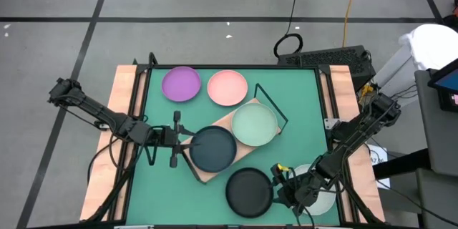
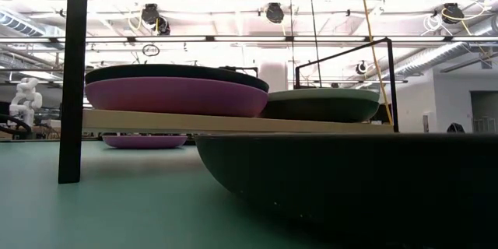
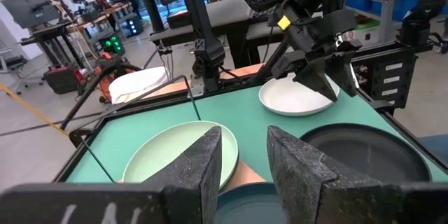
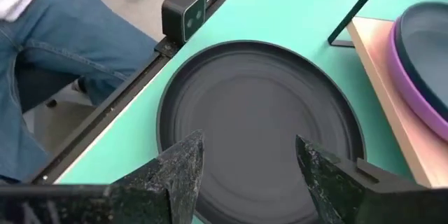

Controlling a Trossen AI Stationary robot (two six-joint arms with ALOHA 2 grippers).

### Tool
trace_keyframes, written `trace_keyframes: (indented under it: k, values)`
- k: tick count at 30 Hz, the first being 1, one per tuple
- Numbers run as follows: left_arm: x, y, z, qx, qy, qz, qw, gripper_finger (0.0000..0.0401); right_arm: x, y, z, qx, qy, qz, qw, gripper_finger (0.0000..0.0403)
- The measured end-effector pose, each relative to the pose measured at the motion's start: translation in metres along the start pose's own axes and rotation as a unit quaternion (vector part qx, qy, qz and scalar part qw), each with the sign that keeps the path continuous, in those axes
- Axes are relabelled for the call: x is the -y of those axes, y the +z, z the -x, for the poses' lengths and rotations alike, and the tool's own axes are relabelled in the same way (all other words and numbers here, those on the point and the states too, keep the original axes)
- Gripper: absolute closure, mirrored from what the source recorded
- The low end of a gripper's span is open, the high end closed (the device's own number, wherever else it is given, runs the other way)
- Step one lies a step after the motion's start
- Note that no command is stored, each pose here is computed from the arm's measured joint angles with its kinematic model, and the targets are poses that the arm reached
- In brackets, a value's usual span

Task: Place and stack plates onto a shelf
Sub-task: Stack the black plate on top of the green plate on the shelf

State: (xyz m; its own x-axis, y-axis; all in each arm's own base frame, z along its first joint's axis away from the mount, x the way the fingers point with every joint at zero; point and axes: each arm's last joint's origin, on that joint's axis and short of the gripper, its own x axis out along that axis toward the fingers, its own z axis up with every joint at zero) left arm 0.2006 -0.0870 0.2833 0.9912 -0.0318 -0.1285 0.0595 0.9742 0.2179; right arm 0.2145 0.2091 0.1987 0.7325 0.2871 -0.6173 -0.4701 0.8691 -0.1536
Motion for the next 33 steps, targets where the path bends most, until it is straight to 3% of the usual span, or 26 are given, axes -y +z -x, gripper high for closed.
trace_keyframes:
  k: [4,18,25,33]
  values:
    - [0.0,0.0,0.0,0.0,0.0,0.0,1.0,0.0279,0.0,-0.001,-0.001,-0.002,0.002,0.018,1.0,0.0215]
    - [0.0,0.0,0.0,-0.001,0.0,0.005,1.0,0.0279,-0.013,-0.016,-0.021,-0.051,0.087,0.018,0.995,0.0318]
    - [0.0,0.0,0.0,-0.001,0.001,0.0,1.0,0.0279,-0.019,-0.02,-0.034,-0.048,0.088,-0.018,0.995,0.0304]
    - [0.0,0.0,0.0,-0.001,0.001,0.003,1.0,0.0279,-0.022,-0.029,-0.044,-0.069,0.1,-0.011,0.993,0.0268]
